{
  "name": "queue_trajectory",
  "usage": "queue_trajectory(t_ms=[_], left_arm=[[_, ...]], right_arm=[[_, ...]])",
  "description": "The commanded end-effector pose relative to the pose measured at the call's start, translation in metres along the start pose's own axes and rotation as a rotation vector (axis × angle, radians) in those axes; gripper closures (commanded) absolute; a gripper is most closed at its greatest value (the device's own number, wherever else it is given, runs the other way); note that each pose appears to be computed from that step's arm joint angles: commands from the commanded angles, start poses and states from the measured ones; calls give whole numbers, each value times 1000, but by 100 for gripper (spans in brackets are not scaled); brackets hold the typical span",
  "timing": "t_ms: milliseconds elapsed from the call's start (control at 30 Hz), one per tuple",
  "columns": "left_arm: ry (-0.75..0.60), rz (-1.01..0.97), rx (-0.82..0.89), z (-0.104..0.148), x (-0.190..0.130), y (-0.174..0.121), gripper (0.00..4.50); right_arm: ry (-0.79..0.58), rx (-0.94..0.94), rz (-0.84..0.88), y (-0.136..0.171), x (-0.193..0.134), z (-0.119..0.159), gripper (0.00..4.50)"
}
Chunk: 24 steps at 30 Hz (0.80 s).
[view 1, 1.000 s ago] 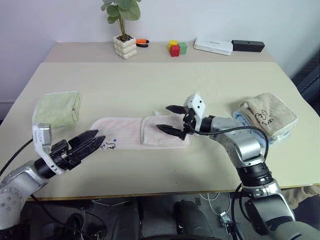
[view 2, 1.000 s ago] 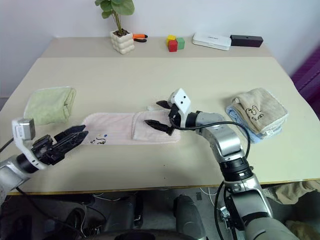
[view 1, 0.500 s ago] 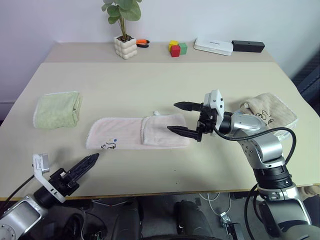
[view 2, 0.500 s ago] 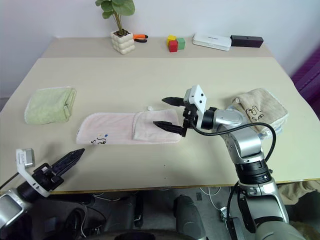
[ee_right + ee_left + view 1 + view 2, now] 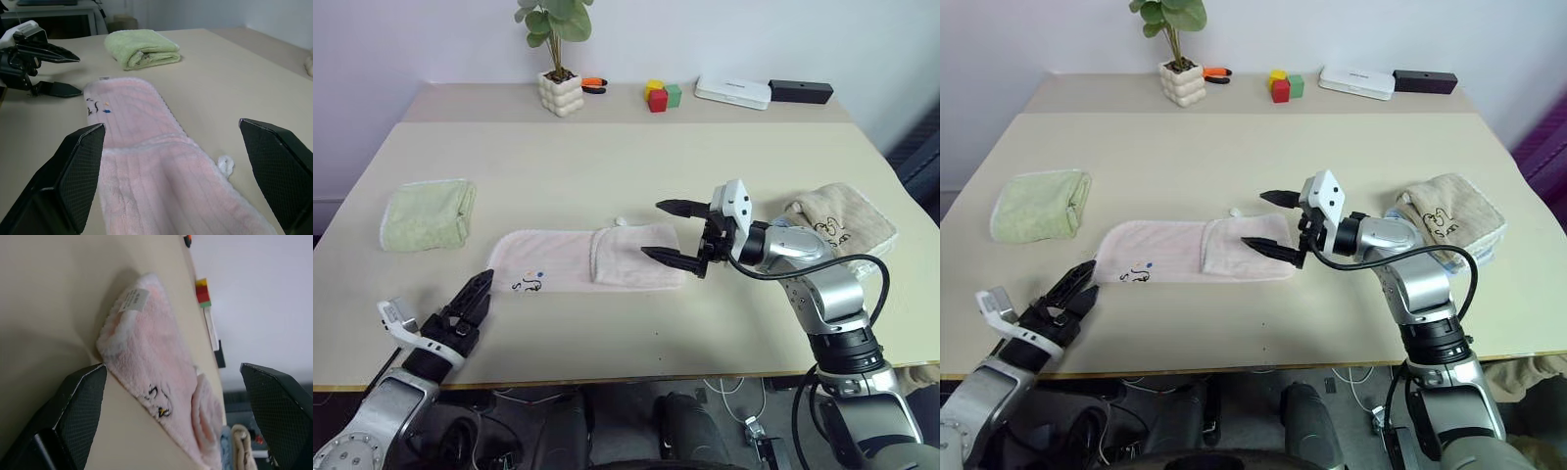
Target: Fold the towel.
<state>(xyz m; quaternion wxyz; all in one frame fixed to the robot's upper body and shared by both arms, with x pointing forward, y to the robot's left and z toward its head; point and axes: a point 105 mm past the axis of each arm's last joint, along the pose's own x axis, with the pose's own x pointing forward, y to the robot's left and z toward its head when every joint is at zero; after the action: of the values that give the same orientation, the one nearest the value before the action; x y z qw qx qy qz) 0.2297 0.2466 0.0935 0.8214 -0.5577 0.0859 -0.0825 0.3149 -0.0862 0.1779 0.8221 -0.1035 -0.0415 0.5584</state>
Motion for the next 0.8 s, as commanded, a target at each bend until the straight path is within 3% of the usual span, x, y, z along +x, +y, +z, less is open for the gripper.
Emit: queue_trajectory(t_ms=[33,233,300,367,800], left_arm=[[43,63,-49,-10,2,12,55],[4,69,-111,-2,11,12,333],[0,71,-113,0,13,13,376],[-2,65,-109,1,14,13,448],[-30,11,-155,7,15,2,448]], right_arm=[[-30,-43,2,3,3,10,0],[-20,-48,-12,1,3,8,0],[-20,-48,-15,2,3,8,0],[-22,-47,-17,1,4,8,0],[-24,-55,-34,-1,6,8,0]])
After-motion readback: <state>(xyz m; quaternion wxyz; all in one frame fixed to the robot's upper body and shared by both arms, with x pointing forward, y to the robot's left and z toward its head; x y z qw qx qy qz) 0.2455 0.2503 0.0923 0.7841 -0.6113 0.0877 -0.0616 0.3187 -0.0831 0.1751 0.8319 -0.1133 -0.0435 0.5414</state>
